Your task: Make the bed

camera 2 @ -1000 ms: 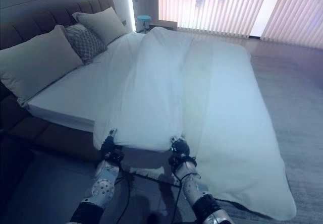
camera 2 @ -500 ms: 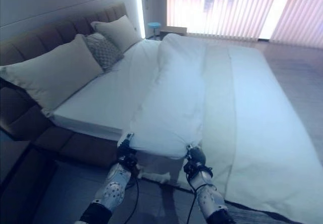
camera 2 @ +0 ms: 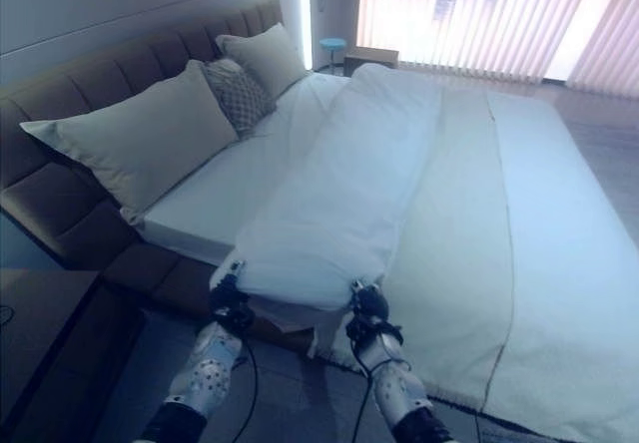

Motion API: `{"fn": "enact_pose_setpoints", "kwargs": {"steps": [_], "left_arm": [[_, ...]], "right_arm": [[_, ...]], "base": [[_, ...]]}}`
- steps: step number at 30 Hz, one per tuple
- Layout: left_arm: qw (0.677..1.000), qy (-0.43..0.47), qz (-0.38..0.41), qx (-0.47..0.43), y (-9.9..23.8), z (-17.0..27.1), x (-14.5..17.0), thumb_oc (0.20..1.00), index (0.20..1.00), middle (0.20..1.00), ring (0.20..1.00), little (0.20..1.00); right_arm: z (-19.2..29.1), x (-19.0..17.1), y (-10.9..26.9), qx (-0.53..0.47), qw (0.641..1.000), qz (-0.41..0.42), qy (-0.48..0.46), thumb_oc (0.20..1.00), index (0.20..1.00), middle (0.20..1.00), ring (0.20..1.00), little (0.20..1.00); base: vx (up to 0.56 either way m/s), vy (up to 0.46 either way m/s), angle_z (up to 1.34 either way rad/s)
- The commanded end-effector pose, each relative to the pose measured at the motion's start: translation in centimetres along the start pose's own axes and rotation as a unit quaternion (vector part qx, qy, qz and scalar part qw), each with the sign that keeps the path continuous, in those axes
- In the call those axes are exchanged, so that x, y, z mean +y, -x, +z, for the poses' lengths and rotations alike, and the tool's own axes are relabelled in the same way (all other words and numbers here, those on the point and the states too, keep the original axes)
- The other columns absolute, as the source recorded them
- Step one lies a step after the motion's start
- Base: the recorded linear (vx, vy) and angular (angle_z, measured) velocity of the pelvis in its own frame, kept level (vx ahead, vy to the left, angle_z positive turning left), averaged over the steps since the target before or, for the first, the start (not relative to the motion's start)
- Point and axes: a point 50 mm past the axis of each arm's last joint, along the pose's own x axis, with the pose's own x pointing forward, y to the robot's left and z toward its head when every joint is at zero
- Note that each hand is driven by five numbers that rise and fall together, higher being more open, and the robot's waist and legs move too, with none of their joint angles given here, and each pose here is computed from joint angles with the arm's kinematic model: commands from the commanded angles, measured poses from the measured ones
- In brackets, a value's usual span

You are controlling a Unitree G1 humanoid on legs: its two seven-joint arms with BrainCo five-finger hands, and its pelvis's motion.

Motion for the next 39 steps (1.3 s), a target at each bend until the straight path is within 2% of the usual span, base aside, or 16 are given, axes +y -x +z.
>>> {"fn": "enact_pose_setpoints", "kwargs": {"steps": [1,6,9,13,19,33,38,39], "left_arm": [[0.995,-0.017,0.072,-0.066,-0.4,3.3,4.8,0.200,0.200,0.200,0.200,0.200],[0.995,-0.027,0.092,-0.018,0.4,0.7,6.2,0.200,0.200,0.200,0.200,0.200],[0.990,-0.018,0.137,0.038,1.5,-2.2,8.2,0.200,0.200,0.200,0.200,0.200],[0.982,-0.072,0.160,0.075,2.0,-3.6,9.7,0.200,0.200,0.200,0.200,0.200],[0.975,-0.145,0.160,0.053,1.2,-2.0,10.6,0.200,0.200,0.200,0.200,0.200],[0.962,-0.167,0.217,-0.011,-1.0,1.0,10.3,0.200,0.200,0.200,0.200,0.200],[0.958,-0.178,0.226,0.001,-1.3,0.7,10.3,0.200,0.200,0.200,0.200,0.200],[0.952,-0.199,0.231,0.017,-1.4,0.4,10.5,0.576,0.576,0.576,0.576,0.576]], "right_arm": [[2.5,-4.8,0.5,-0.072,0.994,-0.086,-0.011,0.200,0.200,0.200,0.200,0.200],[1.0,-6.0,0.9,-0.043,0.994,-0.105,0.004,0.200,0.200,0.200,0.200,0.200],[-0.6,-7.5,1.2,-0.007,0.991,-0.135,0.023,0.200,0.200,0.200,0.200,0.200],[-1.7,-8.6,1.5,0.025,0.986,-0.153,0.060,0.200,0.200,0.200,0.200,0.200],[-2.6,-8.8,1.0,0.059,0.979,-0.141,0.137,0.200,0.200,0.200,0.200,0.200],[-3.0,-5.4,-1.5,0.069,0.966,-0.107,0.227,0.200,0.200,0.200,0.200,0.200],[-3.1,-5.0,-1.8,0.069,0.963,-0.114,0.233,0.200,0.200,0.200,0.200,0.200],[-3.1,-4.9,-2.0,0.074,0.959,-0.114,0.248,0.297,0.297,0.297,0.297,0.297]], "base": [[0.04,-0.028,0.08],[-0.06,-0.011,0.09],[0.03,0.077,-0.11],[0.07,0.123,-0.45],[0.00,0.182,-0.01],[0.01,0.123,-0.22],[0.03,0.033,0.00],[0.02,0.033,0.02]]}}
